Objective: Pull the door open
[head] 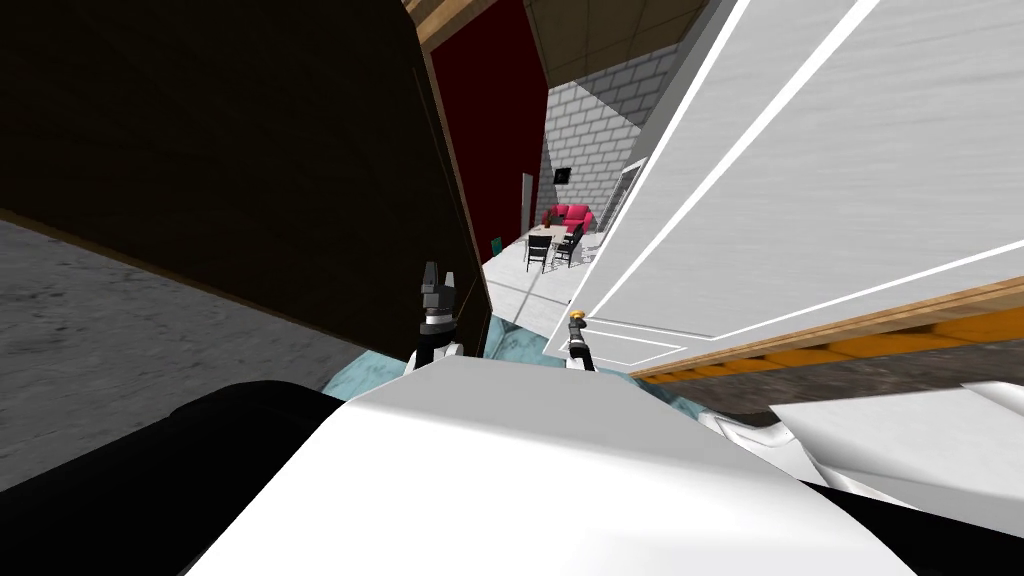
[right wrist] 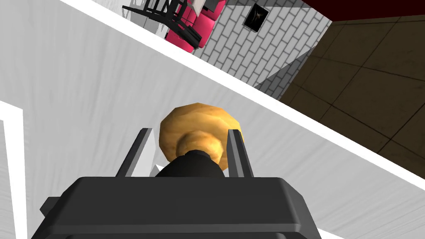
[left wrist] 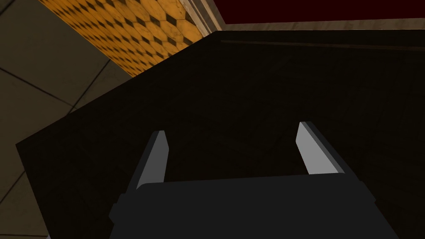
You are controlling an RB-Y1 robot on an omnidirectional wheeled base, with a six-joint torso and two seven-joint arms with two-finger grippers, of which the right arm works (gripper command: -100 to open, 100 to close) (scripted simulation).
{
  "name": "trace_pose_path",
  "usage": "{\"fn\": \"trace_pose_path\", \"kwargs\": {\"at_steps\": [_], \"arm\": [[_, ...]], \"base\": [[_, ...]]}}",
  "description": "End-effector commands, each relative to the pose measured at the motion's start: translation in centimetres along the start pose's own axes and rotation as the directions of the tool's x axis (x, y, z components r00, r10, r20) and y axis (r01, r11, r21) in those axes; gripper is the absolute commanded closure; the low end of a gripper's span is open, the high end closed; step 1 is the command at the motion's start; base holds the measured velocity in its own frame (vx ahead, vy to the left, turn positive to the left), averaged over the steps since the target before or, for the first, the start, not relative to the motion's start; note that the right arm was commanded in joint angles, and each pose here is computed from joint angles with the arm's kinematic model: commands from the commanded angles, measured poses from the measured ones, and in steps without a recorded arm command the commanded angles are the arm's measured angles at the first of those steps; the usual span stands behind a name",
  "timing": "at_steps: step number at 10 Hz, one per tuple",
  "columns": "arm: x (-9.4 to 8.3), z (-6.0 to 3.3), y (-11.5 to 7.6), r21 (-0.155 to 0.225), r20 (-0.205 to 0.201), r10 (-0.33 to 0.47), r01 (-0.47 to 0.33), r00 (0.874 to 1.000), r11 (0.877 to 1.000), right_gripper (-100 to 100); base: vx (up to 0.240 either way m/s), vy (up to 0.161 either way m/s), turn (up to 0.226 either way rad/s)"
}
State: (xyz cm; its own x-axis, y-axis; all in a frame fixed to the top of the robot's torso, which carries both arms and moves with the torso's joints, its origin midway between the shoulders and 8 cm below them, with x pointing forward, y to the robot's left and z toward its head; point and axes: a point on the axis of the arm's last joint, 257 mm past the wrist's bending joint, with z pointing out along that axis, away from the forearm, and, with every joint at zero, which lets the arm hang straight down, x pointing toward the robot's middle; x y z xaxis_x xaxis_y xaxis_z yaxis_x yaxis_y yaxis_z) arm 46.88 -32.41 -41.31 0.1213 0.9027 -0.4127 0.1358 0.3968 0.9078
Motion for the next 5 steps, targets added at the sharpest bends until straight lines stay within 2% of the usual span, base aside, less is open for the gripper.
{"fn": "trace_pose_path", "kwargs": {"at_steps": [1, 2, 5], "arm": [[-2.27, 0.20, -0.69, 0.003, 0.033, -0.006, 0.006, 0.999, 1.000, 100], [-2.27, 0.20, -0.69, 0.003, 0.033, -0.006, 0.006, 0.999, 1.000, 100], [-2.57, 0.17, -0.89, 0.003, 0.036, 0.076, -0.076, 0.996, 0.997, 100]], "base": [[0.000, 0.000, 0.000], [0.001, 0.013, -0.023], [-0.028, -0.015, 0.031]]}}
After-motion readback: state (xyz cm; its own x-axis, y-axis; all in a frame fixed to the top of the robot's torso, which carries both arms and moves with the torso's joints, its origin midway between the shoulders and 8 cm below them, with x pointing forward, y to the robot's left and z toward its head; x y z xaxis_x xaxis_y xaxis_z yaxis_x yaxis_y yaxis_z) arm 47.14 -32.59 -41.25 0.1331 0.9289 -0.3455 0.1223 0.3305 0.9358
